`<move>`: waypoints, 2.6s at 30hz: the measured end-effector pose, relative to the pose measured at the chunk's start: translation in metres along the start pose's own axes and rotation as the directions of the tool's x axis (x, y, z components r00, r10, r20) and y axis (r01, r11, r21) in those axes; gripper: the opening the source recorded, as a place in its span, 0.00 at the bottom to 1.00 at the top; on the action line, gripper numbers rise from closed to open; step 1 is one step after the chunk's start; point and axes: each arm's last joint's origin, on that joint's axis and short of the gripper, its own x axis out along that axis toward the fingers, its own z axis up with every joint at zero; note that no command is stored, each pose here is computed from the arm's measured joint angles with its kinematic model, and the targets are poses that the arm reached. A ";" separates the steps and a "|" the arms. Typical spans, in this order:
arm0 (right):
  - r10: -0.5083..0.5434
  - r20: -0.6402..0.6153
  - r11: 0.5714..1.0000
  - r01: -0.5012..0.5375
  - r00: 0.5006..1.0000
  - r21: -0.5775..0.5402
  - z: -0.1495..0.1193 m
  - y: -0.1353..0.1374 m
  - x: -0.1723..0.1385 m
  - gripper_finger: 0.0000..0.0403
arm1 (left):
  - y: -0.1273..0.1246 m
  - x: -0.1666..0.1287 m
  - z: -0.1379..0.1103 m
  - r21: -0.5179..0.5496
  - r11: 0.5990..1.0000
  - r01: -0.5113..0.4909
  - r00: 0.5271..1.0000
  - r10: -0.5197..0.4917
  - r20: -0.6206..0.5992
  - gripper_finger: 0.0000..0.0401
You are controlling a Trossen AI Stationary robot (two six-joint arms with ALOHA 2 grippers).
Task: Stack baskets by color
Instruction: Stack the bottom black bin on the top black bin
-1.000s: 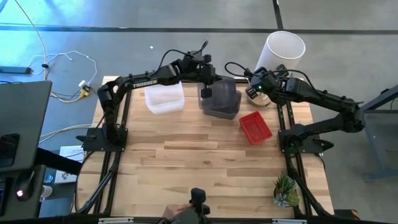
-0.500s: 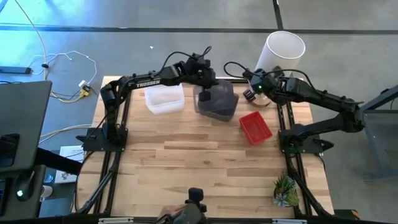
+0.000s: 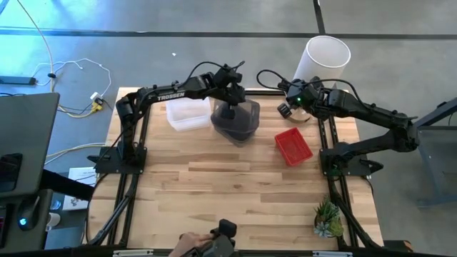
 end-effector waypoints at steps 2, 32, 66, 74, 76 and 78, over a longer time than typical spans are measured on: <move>0.000 0.000 1.000 0.000 1.000 0.001 0.000 0.000 0.000 0.17 | -0.002 0.000 0.002 0.048 0.999 0.001 1.000 -0.001 0.000 0.00; 0.003 0.000 1.000 -0.003 1.000 0.015 0.000 0.000 0.000 0.17 | -0.032 0.006 -0.004 0.454 0.867 0.204 0.963 -0.092 -0.255 0.00; 0.034 -0.036 0.999 -0.034 0.999 -0.001 -0.003 0.001 0.000 0.17 | -0.055 0.012 0.010 0.436 0.864 0.252 0.957 -0.157 -0.243 0.26; 0.034 -0.041 0.999 -0.034 0.999 -0.001 -0.004 0.000 0.000 0.17 | -0.063 0.012 0.016 0.373 0.910 0.179 0.944 -0.052 -0.325 0.38; 0.035 -0.041 0.999 -0.035 0.999 -0.001 -0.004 0.001 0.000 0.17 | -0.063 0.012 0.016 0.373 0.913 0.163 0.939 -0.027 -0.344 0.39; 0.038 -0.042 0.999 -0.038 0.998 -0.001 -0.004 0.001 0.000 0.17 | -0.063 0.012 0.016 0.373 0.914 0.162 0.938 -0.025 -0.346 0.39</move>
